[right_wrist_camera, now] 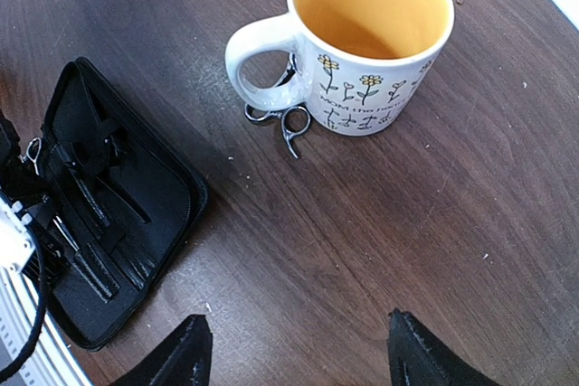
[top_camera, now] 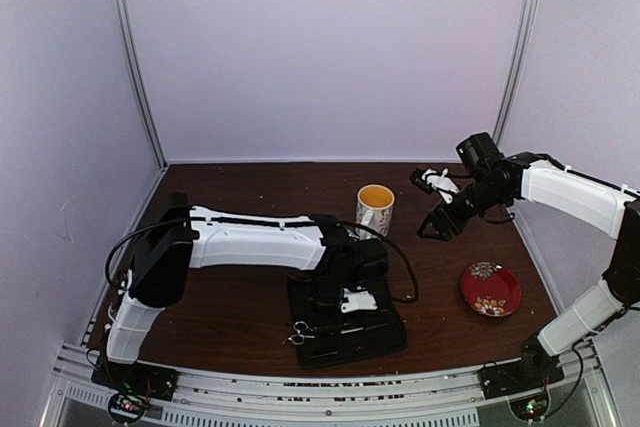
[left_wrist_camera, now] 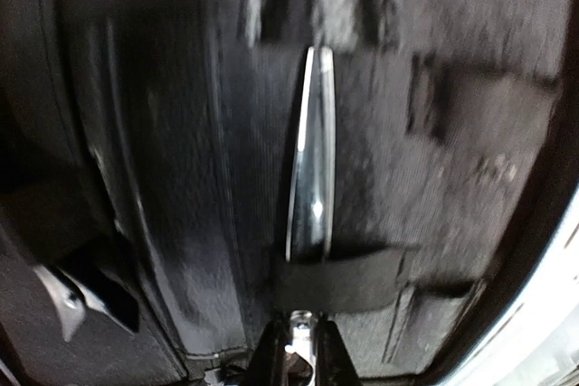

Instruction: Sort the hair-cutting tools

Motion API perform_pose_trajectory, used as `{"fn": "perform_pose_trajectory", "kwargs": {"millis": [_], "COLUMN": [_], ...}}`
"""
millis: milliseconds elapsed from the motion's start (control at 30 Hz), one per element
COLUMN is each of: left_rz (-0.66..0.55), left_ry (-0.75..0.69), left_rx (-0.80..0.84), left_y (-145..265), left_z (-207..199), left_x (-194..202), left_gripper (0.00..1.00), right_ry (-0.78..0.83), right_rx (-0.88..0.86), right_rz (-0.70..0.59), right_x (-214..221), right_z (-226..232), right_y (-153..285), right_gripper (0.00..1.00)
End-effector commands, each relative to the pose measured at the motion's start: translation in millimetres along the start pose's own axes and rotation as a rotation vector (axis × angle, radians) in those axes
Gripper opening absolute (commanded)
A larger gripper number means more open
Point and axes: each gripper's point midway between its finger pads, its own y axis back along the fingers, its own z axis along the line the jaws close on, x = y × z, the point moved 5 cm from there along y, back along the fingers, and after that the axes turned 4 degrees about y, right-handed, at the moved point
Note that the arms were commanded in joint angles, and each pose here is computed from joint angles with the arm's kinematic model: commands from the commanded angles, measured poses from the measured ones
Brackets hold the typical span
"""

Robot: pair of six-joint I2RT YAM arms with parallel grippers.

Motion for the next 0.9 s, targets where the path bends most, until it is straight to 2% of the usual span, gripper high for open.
{"fn": "perform_pose_trajectory", "kwargs": {"millis": [0,200,333,500,600,867], "left_rz": [-0.075,-0.138,-0.136,-0.156,-0.181,-0.108], "left_ry": [-0.031,-0.045,-0.053,-0.059,-0.055,-0.002], "left_rx": [0.007,0.027,0.018,0.003,-0.008,-0.108], "left_y": [1,0,-2,13,30,41], "left_z": [3,1,2,1,0,16], "left_x": [-22,-36,-36,-27,-20,24], "left_gripper": [0.0,0.0,0.0,0.18,0.25,0.27], "right_ry": [0.017,0.014,0.013,0.016,0.017,0.022], "right_rx": [-0.007,-0.005,-0.008,-0.011,-0.012,-0.022], "right_rz": [-0.005,0.005,0.007,0.011,0.011,0.02], "right_x": [-6,-5,-5,-5,-5,-4], "right_z": [0,-1,-1,-1,0,1], "right_y": [0,-2,-3,-4,-5,-7], "right_gripper": [0.68,0.68,0.68,0.68,0.68,0.68]}}
